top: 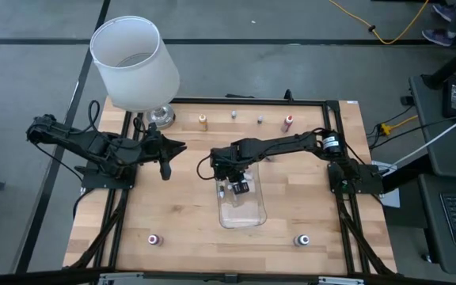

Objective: Pick & Place food coloring
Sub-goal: Put the small brown food coloring bottle into the transparent container, then put the small blue food coloring bottle into the transparent container

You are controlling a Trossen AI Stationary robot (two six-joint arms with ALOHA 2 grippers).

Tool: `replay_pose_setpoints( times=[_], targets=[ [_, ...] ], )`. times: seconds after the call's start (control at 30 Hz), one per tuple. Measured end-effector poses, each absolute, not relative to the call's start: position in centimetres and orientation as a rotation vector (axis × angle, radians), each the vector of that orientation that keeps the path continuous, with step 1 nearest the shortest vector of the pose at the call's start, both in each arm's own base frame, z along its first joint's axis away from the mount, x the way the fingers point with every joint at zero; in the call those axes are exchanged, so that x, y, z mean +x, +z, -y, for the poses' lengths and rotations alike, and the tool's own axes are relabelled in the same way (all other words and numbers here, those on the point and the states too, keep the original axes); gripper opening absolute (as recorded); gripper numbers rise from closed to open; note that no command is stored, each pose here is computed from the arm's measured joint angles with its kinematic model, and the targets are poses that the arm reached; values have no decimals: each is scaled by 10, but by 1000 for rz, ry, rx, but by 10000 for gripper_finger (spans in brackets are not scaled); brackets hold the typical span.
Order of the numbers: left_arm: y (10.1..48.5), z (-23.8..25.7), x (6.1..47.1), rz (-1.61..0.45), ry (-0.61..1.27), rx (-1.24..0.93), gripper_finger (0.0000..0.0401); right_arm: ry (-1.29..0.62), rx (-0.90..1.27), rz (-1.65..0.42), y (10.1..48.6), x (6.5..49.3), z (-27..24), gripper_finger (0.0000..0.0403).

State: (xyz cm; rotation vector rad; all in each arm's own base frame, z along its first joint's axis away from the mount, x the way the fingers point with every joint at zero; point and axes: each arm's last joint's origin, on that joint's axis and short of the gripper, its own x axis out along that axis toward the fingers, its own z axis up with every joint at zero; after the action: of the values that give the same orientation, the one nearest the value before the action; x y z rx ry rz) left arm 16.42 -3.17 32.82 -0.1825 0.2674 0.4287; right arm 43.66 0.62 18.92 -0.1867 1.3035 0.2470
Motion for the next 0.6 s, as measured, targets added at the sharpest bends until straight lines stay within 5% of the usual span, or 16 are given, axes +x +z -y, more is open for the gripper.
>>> replay_pose_setpoints(
  times=[0.6],
  targets=[
    [328, 32, 164, -267, 429, -182, 59, 244, -185, -1307, 189, 436, -6, 123]
  ],
)
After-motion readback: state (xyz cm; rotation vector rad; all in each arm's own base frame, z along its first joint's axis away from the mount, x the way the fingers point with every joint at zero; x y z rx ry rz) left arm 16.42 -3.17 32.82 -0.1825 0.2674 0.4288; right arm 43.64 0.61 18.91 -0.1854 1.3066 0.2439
